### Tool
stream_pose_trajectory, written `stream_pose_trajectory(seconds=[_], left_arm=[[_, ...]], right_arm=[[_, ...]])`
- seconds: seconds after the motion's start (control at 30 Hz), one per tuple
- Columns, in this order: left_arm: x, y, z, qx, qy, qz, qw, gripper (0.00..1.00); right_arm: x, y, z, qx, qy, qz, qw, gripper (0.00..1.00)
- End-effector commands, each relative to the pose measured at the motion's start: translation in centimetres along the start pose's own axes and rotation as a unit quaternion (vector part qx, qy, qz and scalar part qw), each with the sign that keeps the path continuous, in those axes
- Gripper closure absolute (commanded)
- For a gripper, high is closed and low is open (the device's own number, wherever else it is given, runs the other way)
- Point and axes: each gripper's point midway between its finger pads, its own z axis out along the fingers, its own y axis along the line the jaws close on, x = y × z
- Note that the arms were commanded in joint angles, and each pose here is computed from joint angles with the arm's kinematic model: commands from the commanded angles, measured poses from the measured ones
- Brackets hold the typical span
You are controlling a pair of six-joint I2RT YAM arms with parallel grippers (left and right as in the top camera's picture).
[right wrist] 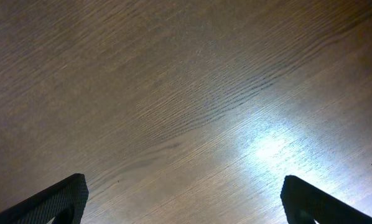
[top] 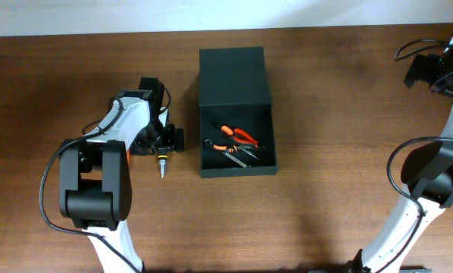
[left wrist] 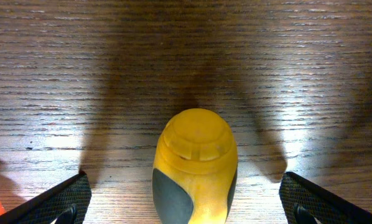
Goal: Pack container
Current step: 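Descend further and close the left gripper on the screwdriver handle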
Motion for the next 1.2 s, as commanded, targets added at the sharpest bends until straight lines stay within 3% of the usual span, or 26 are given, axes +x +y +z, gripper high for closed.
stream_pose_trajectory(seconds=[0.0, 0.17, 0.5, 0.57, 1.17], left_arm=[[0.69, 0.34, 0.88, -0.005, 0.015, 0.005, 1.000, 0.01], [0.71, 0.34, 0.88, -0.005, 0.015, 0.005, 1.000, 0.00], [0.66, 0.34, 0.88, -0.005, 0.014, 0.005, 1.000, 0.11], [0.58, 0.33, 0.88, -0.005, 0.012, 0.005, 1.000, 0.19], [0.38, 0.30, 0.88, -0.004, 0.008, 0.004, 1.000, 0.49]], right_arm=[[-0.04, -0.73, -0.94, 0.007, -0.011, 0.002, 1.000, 0.01], [-0.04, -0.73, -0.94, 0.007, -0.011, 0.002, 1.000, 0.01], [-0.04, -0.73, -0.94, 0.007, -0.011, 0.002, 1.000, 0.02], [-0.04, -0.73, -0.94, 0.007, -0.011, 0.002, 1.000, 0.01], [-0.04, -0.73, -0.94, 0.007, -0.011, 0.002, 1.000, 0.01]])
